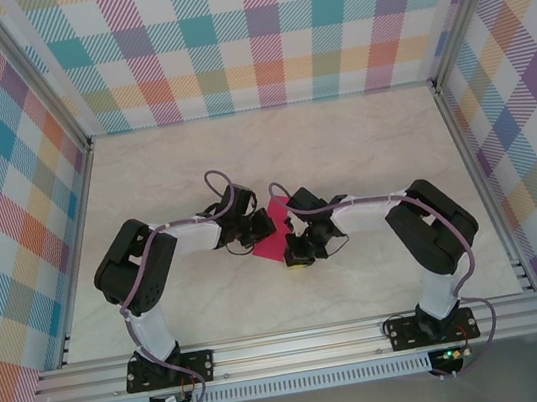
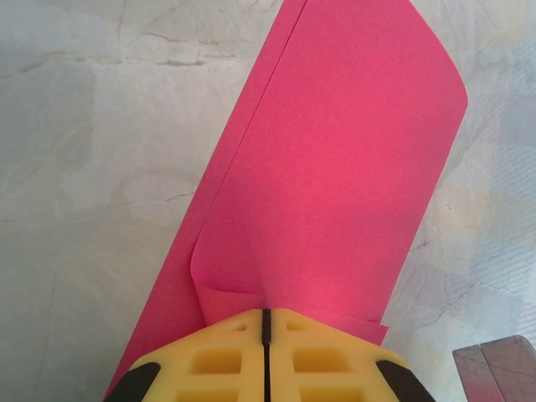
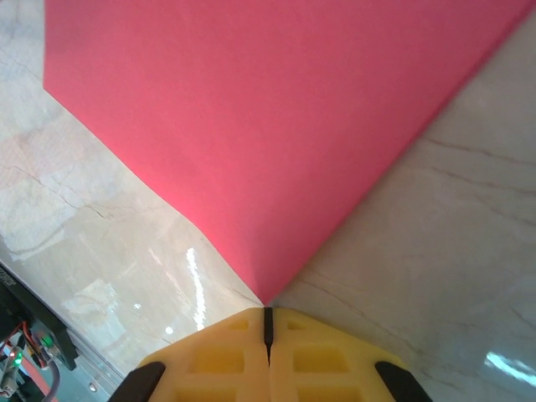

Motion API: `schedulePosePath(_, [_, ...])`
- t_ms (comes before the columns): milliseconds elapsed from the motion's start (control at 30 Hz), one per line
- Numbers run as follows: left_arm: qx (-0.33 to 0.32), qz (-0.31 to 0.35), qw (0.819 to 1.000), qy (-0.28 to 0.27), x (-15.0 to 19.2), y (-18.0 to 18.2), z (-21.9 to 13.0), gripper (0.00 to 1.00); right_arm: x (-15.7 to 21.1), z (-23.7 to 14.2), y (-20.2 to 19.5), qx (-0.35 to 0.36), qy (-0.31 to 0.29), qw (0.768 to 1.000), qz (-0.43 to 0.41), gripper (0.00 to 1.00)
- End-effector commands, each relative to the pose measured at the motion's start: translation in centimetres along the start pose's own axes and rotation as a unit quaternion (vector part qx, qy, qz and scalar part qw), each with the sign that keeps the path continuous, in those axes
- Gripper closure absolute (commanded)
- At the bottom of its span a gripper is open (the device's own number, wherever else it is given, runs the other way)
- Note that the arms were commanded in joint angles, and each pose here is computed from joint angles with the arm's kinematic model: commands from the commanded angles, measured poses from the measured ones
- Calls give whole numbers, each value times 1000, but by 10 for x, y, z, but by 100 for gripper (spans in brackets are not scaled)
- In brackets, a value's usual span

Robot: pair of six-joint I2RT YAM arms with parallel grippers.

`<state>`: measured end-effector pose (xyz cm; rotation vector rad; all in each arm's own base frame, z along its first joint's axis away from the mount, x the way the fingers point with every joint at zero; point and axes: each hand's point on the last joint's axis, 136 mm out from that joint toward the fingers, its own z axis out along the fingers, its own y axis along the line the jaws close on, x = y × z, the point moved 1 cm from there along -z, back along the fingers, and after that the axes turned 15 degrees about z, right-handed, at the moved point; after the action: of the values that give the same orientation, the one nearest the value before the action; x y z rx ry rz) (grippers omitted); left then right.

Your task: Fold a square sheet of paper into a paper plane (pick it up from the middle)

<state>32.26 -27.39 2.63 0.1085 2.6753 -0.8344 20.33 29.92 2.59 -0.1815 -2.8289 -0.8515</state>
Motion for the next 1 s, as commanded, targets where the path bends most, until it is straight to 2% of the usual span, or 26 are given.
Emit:
schedulePosePath(0, [-68,-27,996,54,37,39,7,93,-2,-18,12,-7,-33,999,-9,95])
schedulePosePath(133, [-67,-26,996,53,37,38,6,93,-16,-22,23,-17,-65,998,-6,95])
schedulePosePath(467, [-60,-25,997,52,35,35,7,93,-25,3,15,-4,-48,999,11,95])
schedulePosePath(600, [-58,-21,997,48,33,34,6,93,-19,10,-2,24,-34,999,26,95])
schedulePosePath(800, [-55,-7,998,32,17,40,-1,92,-7,20,-46,104,-13,993,60,96])
schedulePosePath(967, [-42,14,999,25,1,46,1,91,0,26,-65,129,-1,989,75,96])
